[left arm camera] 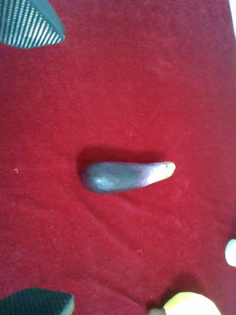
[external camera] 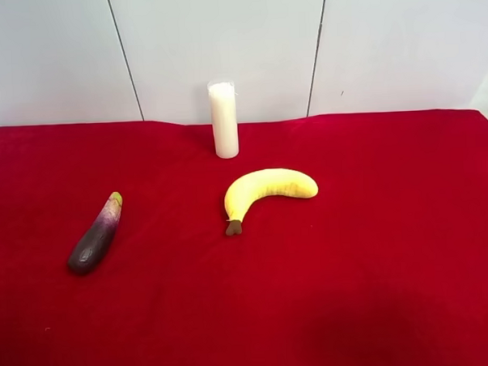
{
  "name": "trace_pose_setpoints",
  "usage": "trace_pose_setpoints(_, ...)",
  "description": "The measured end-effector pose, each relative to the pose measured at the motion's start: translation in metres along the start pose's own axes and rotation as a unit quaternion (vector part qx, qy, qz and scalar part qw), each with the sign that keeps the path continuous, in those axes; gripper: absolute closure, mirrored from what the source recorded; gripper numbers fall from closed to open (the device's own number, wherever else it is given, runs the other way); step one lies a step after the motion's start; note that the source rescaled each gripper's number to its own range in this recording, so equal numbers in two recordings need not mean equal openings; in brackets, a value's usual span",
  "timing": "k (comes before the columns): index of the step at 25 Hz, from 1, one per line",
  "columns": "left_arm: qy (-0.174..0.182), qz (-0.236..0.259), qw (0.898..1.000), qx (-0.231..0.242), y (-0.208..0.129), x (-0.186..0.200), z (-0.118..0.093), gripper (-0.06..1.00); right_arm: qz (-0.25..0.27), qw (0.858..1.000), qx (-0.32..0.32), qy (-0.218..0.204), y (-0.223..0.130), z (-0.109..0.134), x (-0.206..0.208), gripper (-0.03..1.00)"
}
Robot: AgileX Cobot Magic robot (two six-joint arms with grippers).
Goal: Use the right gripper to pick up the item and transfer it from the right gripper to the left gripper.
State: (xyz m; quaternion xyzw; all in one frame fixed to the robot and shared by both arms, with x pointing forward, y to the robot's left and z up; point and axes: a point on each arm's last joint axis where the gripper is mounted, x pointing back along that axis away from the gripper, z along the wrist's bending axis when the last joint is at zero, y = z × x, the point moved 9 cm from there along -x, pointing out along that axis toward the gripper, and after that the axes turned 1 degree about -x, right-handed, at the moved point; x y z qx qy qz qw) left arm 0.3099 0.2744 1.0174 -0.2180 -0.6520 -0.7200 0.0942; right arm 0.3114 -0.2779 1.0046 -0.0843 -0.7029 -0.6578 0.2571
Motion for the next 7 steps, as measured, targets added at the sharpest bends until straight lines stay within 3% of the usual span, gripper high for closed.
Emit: trace_pose_setpoints(7,0.0,0.0,1.0,0.0,0.0,0.0,0.0,-0.02,0.0,1.0,0.0,0.0,0.0,0.0,0.0,-0.03)
